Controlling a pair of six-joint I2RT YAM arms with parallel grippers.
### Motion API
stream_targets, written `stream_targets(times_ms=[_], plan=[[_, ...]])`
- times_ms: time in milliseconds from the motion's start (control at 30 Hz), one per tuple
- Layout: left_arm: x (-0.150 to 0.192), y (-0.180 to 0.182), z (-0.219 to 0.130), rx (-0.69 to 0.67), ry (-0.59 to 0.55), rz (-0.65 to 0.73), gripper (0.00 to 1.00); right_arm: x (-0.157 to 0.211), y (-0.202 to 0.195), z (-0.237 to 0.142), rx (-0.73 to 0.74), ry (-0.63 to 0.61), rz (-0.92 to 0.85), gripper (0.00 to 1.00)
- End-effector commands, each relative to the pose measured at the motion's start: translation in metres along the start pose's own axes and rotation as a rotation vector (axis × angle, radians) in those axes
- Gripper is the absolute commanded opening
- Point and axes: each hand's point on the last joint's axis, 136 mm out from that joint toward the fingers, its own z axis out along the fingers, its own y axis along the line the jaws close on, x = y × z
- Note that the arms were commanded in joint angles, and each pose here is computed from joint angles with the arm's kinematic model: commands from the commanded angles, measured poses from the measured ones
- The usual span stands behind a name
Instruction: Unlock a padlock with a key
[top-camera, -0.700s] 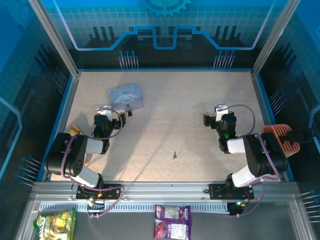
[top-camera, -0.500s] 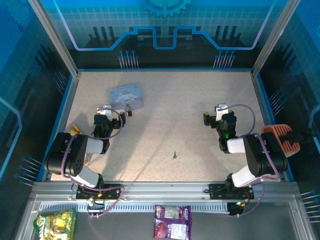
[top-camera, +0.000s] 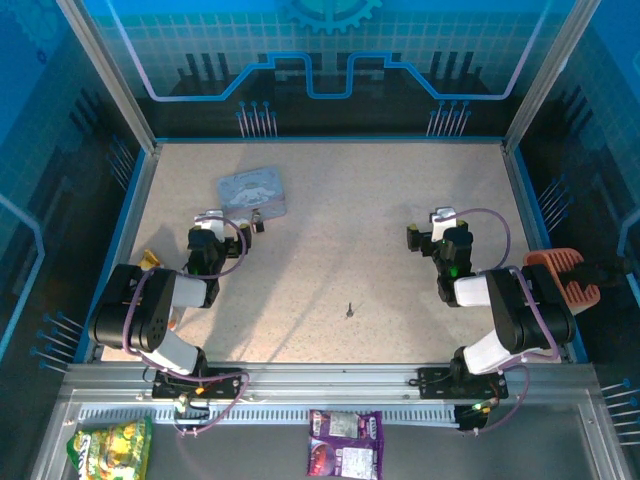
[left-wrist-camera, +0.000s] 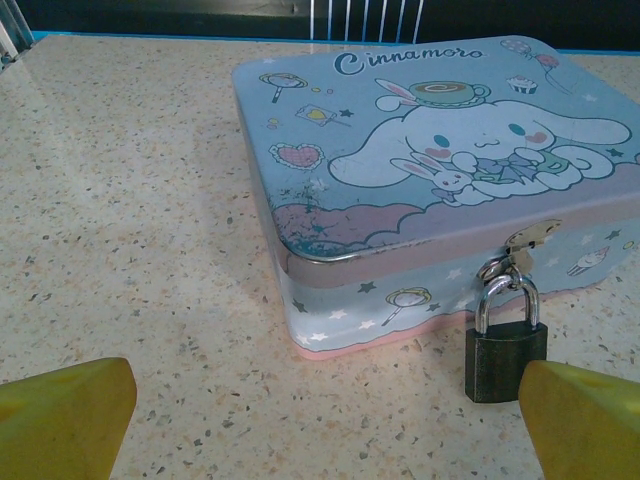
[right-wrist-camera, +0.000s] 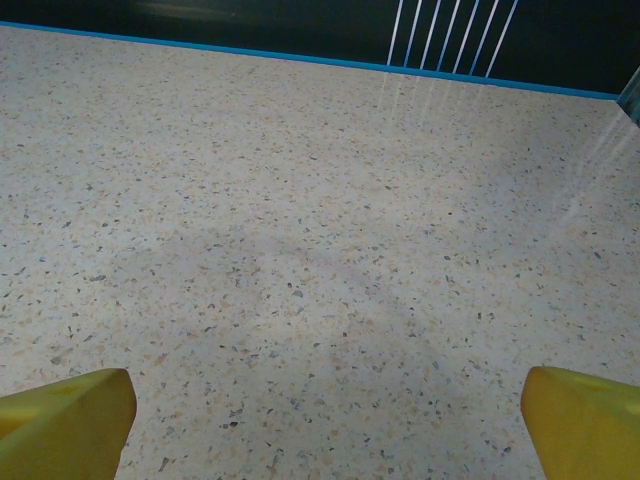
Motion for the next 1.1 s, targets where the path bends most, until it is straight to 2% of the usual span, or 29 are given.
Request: stream_targets(times_ms=[0,633,867,1067], plan=[[-0.018,0.000,0.004,-0.005,-0.054,0.002,0.99,-0.017,0.005,0.003,-0.013,-0.056,-0.012,1.00],[-0.017,-0.002,0.002,0.006,-0.065,0.012,0.99,-0.016,0.002,0.005,-0.025,-0.044,0.007,1.00],[-0.035,-0.018,-0.029,0.055,-0.182,0.077,0.99,-0.021,0.017,-0.005,-0.069,-0.105,-0.058,1.00],[-0.066,-0.031,-0.064,0.092,-0.176,0.082,0.99,-0.046,0.029,-0.028,-0.100,-0.145,-0.119,1.00]])
